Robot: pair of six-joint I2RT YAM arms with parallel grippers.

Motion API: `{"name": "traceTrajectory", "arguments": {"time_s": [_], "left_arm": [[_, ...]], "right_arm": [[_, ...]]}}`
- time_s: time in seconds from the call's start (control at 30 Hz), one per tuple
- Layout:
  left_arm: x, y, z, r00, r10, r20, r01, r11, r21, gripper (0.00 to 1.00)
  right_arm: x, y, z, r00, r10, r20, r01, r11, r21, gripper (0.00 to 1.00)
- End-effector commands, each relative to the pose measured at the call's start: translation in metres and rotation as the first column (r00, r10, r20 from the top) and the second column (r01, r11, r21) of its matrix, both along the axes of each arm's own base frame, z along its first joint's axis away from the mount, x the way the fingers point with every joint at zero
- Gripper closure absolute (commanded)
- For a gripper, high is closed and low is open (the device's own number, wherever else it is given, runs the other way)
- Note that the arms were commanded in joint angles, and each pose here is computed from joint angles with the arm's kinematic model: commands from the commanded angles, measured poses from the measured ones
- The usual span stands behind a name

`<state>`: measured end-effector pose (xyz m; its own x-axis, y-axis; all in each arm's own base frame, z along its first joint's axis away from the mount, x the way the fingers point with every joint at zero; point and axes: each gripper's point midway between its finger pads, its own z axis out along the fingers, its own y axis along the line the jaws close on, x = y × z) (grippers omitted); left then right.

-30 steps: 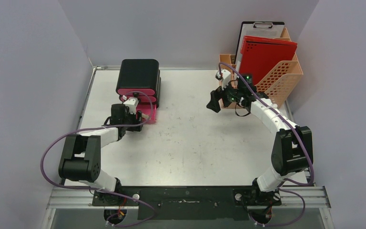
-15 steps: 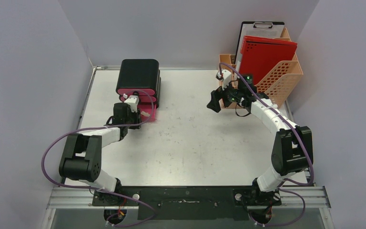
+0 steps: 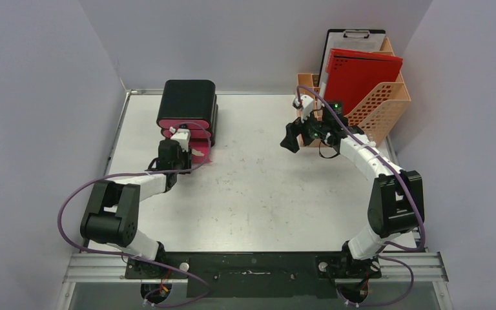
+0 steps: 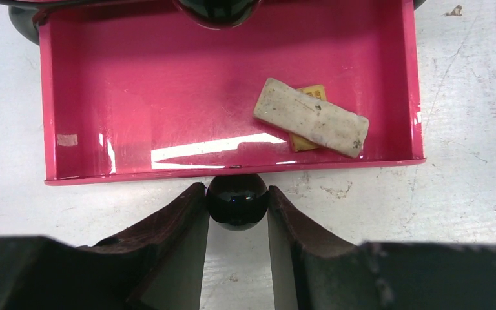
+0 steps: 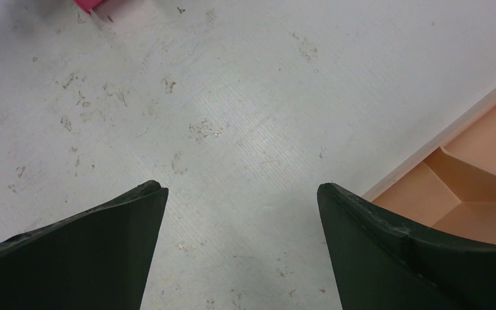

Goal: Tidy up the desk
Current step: Close the drawer in the storage box.

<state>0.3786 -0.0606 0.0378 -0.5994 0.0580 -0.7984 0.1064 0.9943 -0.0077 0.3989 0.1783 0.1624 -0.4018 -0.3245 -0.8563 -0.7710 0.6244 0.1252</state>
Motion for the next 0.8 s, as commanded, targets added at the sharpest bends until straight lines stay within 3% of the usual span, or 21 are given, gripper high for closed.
{"name": "traceTrajectory", "arguments": {"time_s": [0.0,0.23,0.6,0.77], "left_arm": [[0.034,0.005,0.056,0.974,0.064,0.220,-0.059,0.998,-0.027,0.69],[0.032,0.003,0.082,0.961,0.045,0.273,-0.038,0.999,-0.031,0.70],[0.045,0.008,0.064,0.975,0.010,0.223,-0.035,0.993,0.109,0.72],[0.049,0.006,0.082,0.956,0.002,0.293,-0.046,0.989,0.143,0.73]], "right_arm": [[0.004,0.000,0.029,0.995,0.006,0.097,-0.010,0.999,0.034,0.10],[0.004,0.000,0.029,0.995,0.005,0.096,-0.009,0.999,0.037,0.10],[0.002,-0.002,0.032,0.995,0.001,0.099,-0.005,0.999,0.040,0.10],[0.002,-0.002,0.031,0.995,0.000,0.097,-0.004,0.999,0.043,0.10]]}}
